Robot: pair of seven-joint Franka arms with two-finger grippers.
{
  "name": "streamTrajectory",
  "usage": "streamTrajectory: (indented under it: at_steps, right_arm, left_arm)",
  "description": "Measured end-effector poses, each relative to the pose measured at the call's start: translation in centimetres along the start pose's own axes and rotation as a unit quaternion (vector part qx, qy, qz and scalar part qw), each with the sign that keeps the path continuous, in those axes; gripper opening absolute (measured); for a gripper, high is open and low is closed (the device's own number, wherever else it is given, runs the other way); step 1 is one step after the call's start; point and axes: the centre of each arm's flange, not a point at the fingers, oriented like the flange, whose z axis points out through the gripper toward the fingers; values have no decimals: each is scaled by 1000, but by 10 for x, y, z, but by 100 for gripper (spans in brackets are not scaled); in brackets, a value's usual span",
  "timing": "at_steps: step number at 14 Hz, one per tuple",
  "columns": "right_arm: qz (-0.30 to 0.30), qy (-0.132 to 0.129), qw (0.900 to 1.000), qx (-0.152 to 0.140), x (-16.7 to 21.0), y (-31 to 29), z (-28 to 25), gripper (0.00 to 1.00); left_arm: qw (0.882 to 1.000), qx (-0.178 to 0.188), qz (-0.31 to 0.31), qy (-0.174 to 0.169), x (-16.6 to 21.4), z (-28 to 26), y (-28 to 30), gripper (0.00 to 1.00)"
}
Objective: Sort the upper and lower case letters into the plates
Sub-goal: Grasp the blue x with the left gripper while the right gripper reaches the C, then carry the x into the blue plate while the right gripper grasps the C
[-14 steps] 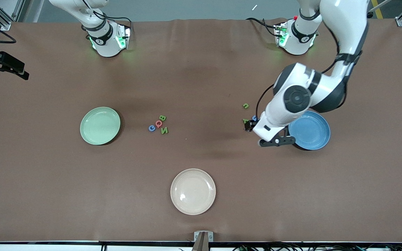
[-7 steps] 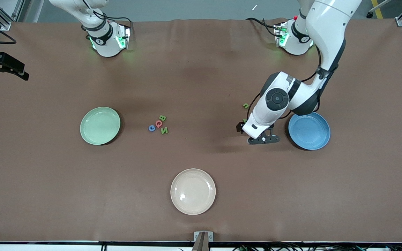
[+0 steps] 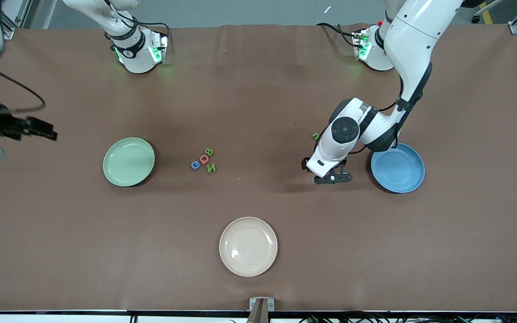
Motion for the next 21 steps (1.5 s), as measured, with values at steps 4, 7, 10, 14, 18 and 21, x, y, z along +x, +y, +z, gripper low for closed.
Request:
streamTrajectory:
  at_steps: [4, 7, 10, 14, 18, 21]
  right_arm:
    - [10, 1, 1000, -3, 18, -22, 29, 100]
    - [56, 10, 998, -5, 23, -54, 72, 100]
    - [118, 21, 993, -7, 17, -105, 130, 100]
    - [164, 46, 985, -3, -1, -162, 199, 100]
    - [208, 52, 977, -2, -9, -201, 253, 100]
    - [236, 56, 970, -2, -11, -229, 289, 99]
  left_arm:
    - [1000, 3, -1, -6, -3, 7, 0, 78]
    - [1000, 5, -9, -11, -6, 14, 1, 68]
    - [1000, 7, -11, -16, -9, 20, 3, 62]
    - [1000, 3, -18, -12, -10, 18, 8, 43]
    - [999, 3, -29, -11, -11, 17, 9, 32]
    - [999, 3, -43, -11, -11, 17, 9, 32]
